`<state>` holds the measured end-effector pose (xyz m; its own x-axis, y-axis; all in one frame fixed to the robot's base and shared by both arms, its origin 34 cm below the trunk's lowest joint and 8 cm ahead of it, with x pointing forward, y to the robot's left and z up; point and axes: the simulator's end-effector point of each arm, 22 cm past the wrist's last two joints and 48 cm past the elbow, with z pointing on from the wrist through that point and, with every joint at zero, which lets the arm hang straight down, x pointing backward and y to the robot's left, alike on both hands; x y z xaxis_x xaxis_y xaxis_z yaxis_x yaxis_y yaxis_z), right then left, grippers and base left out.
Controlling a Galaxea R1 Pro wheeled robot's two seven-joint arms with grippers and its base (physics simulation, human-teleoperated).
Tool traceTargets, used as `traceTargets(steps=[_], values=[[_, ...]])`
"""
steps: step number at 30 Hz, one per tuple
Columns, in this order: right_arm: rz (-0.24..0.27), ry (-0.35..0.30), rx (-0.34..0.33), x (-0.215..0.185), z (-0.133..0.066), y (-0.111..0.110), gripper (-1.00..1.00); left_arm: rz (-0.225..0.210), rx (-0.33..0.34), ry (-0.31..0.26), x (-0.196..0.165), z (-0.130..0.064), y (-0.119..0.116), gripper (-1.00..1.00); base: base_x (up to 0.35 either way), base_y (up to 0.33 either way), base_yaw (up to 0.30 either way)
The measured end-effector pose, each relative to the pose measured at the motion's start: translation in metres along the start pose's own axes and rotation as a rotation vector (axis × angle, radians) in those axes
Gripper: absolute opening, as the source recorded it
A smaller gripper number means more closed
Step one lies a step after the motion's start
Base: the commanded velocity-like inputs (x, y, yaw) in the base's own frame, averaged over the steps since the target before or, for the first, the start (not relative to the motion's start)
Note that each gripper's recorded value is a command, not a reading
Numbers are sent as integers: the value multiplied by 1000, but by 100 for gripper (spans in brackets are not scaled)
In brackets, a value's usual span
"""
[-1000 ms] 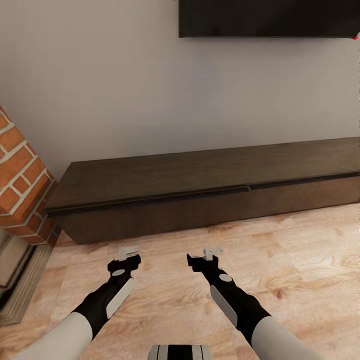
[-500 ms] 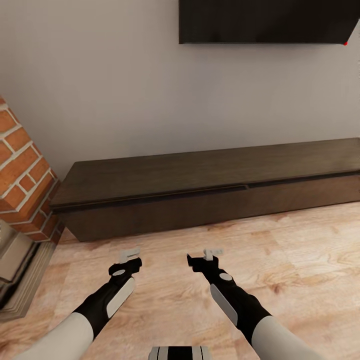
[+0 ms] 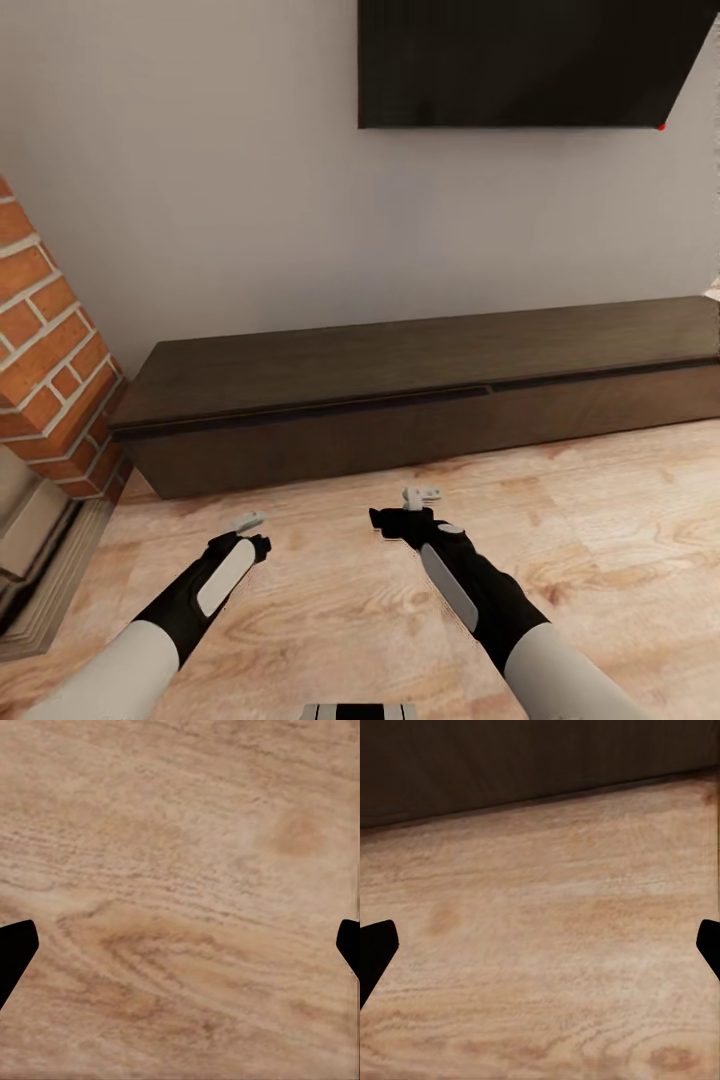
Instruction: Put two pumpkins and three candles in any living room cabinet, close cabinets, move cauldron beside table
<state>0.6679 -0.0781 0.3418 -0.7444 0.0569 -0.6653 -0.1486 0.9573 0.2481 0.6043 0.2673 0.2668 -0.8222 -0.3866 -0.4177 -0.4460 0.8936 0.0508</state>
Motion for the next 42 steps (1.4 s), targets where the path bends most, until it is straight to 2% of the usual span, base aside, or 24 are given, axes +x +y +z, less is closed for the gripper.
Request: traceTargets(steps=[2,7,13,17,18,24,29,33,38,42], values=[[13,-9,-3,-13,-6,1,100,-9,1,0,-3,-3,2,100,0,0,0],[9,23,-3,-14,-13,2,100,-15,9,-9,-11,-11,1,100,0,0,0],[-1,8,-7,-26,-23,7,100,19,14,-5,-14,-22,-1,100,0,0,0],[-7,-8,-9,-35,-29,10,100,27,20,-3,-17,-29,-1,100,0,0,0],[-8,-11,-9,-37,-30,10,100,45,17,10,-16,-30,0,100,0,0,0],[-14,-32,-9,-49,-39,12,100,41,22,-4,-26,-39,5,100,0,0,0],[-33,-10,-4,-51,-48,12,100,33,17,-21,-38,-46,16,100,0,0,0],[-45,-6,-1,-55,-55,14,100,50,39,-25,-48,-58,12,100,0,0,0],[-56,-54,-20,-79,-70,25,100,59,65,-45,-62,-75,8,100,0,0,0],[-72,-167,-75,-126,-99,54,100,53,62,-75,-77,-83,17,100,0,0,0]])
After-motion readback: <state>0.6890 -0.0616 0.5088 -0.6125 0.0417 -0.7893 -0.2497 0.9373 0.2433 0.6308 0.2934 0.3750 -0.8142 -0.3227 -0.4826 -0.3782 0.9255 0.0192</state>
